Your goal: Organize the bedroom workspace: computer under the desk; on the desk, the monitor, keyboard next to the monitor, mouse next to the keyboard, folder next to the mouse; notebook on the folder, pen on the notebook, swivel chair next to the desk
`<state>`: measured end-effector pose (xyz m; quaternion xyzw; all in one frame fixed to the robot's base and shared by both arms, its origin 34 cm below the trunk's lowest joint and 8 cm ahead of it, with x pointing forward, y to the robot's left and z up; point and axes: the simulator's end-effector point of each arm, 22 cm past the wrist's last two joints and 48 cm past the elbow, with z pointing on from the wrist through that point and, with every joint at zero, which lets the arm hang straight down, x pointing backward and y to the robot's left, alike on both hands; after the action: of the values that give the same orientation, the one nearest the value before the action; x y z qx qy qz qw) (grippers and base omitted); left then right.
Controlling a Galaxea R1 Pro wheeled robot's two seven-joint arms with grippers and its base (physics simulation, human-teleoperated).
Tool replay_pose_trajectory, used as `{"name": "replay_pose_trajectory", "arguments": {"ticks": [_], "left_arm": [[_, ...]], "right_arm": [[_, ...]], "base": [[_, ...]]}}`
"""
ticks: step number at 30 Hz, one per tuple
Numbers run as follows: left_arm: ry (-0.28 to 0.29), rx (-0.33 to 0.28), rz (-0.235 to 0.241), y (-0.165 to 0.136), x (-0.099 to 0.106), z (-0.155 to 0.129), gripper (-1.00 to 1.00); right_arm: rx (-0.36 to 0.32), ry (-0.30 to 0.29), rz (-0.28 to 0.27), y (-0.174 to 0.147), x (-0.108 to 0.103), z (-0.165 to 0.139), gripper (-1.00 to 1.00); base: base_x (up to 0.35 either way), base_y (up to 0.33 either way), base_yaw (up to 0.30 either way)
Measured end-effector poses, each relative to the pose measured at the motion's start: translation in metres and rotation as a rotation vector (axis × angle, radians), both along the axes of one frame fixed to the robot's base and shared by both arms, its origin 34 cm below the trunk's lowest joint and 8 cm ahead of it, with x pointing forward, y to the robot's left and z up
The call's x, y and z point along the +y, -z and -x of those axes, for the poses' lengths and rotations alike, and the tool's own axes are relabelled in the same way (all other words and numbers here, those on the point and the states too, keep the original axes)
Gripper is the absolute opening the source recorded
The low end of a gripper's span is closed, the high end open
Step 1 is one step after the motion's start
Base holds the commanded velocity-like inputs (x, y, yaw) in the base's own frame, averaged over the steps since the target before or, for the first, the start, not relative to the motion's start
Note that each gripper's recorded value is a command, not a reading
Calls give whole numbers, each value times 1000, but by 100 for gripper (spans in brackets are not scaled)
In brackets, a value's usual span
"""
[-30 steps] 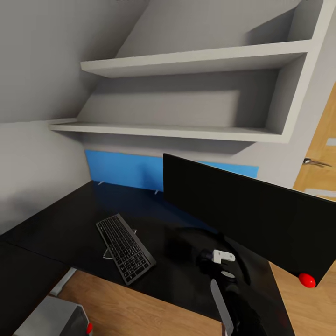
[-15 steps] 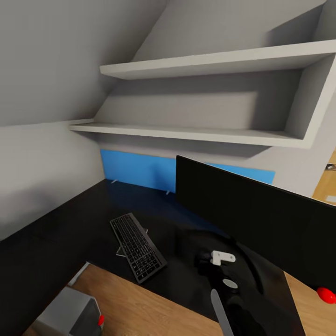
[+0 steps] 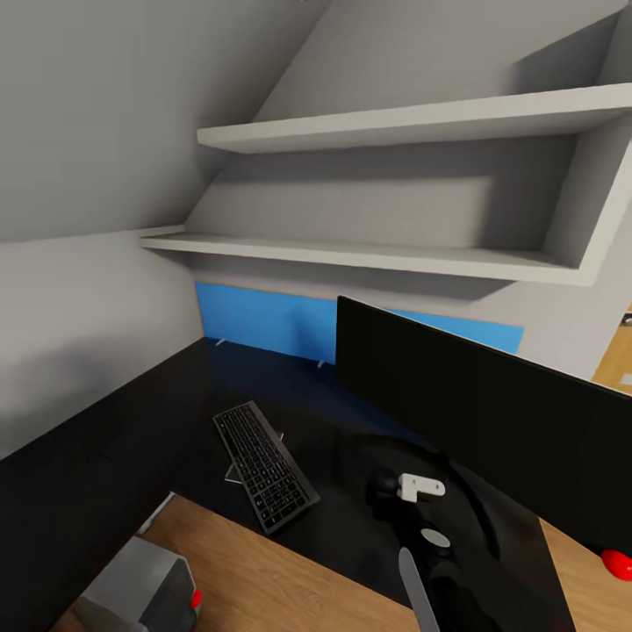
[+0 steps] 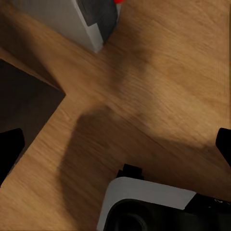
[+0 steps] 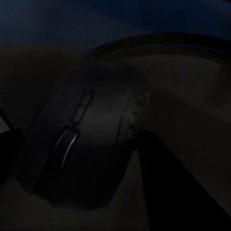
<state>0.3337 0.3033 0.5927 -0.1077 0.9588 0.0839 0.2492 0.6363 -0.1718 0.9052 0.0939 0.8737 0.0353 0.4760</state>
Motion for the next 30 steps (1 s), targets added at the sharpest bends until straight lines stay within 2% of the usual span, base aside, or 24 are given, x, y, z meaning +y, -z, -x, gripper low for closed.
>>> {"name": "replay_pose_trajectory", "arguments": {"ticks": [6,15,20,30], "left_arm": [[-19,-6,2,-7,3,1,100],[-25,-5,4,-16,2,4,100],[-25,-3,4,-21,2,6,100],[-28,3,0,-20,4,9,100]], "right_arm": [[-11,3,-1,-12,-1,0,-100],[-8,3,1,-20,-1,3,-100],[-3,2,4,-23,-1,5,-100],[4,0,4,-19,-1,5,-100]], "base": [[-78,0,0],[-305,-3,21],[-194,-39,178],[-21,-5,240]]}}
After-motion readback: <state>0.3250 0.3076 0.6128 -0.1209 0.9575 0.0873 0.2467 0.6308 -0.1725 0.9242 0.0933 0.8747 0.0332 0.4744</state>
